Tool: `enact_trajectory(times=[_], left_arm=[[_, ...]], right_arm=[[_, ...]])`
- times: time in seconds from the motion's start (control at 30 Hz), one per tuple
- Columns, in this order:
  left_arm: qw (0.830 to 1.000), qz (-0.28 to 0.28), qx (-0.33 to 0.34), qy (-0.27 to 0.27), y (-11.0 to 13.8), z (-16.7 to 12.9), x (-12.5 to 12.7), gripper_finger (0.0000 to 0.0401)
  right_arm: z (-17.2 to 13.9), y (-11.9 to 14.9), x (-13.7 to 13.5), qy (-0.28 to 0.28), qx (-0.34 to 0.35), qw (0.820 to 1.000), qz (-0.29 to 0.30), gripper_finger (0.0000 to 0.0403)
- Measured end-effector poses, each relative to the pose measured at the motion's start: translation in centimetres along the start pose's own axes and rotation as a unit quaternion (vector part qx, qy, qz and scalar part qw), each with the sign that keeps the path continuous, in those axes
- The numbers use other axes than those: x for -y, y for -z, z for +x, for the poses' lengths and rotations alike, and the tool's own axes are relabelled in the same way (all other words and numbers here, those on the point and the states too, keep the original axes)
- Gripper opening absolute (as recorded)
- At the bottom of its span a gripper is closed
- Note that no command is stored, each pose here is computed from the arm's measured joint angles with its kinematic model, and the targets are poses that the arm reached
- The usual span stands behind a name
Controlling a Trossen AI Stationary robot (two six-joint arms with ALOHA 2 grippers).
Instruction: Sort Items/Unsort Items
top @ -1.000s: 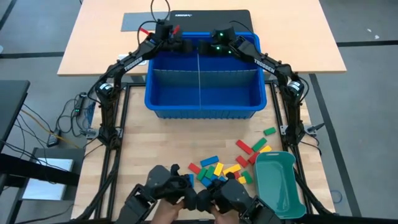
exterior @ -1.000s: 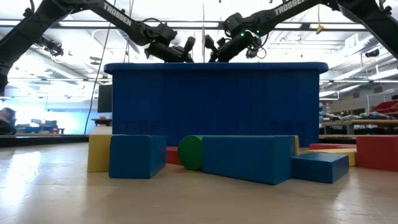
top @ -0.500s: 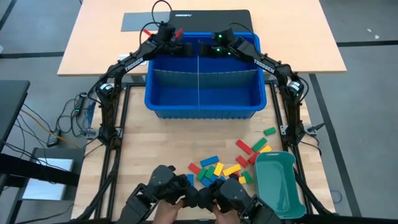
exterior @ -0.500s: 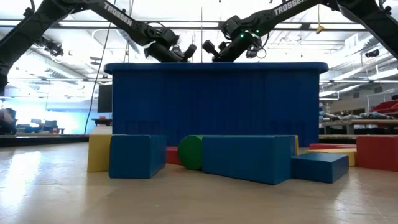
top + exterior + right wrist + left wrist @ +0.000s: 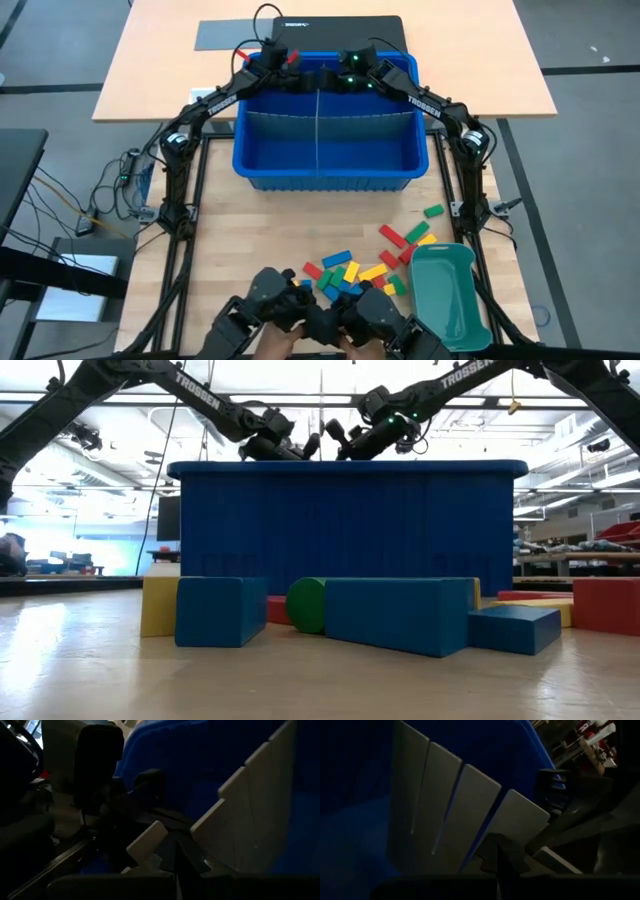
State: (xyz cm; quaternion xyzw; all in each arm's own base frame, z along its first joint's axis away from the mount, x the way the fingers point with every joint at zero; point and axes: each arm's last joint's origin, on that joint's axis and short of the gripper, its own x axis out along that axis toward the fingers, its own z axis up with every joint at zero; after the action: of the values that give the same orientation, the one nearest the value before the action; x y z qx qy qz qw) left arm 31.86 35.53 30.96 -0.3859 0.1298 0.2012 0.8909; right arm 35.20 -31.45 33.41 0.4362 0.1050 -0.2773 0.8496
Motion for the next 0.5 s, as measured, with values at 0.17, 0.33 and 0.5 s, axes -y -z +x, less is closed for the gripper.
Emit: enact_trajectory(times=[0.17,0.33,0.5], left_arm=[[1.0,0.005,0.0,0.009,-0.4,-0.2,0.4,0.0],[1.0,0.013,0.008,0.013,-0.9,-0.5,0.8,0.0],[1.0,0.014,-0.001,0.002,-0.8,-0.6,0.5,0.0]], right_arm=[[-0.3,-0.2,-0.3,-0.016,0.004,1.0,-0.005,0.0],[-0.7,-0.4,-0.8,-0.023,0.012,1.0,-0.014,0.0],[-1.1,-0.6,-0.9,-0.026,0.012,0.999,-0.016,0.0018]])
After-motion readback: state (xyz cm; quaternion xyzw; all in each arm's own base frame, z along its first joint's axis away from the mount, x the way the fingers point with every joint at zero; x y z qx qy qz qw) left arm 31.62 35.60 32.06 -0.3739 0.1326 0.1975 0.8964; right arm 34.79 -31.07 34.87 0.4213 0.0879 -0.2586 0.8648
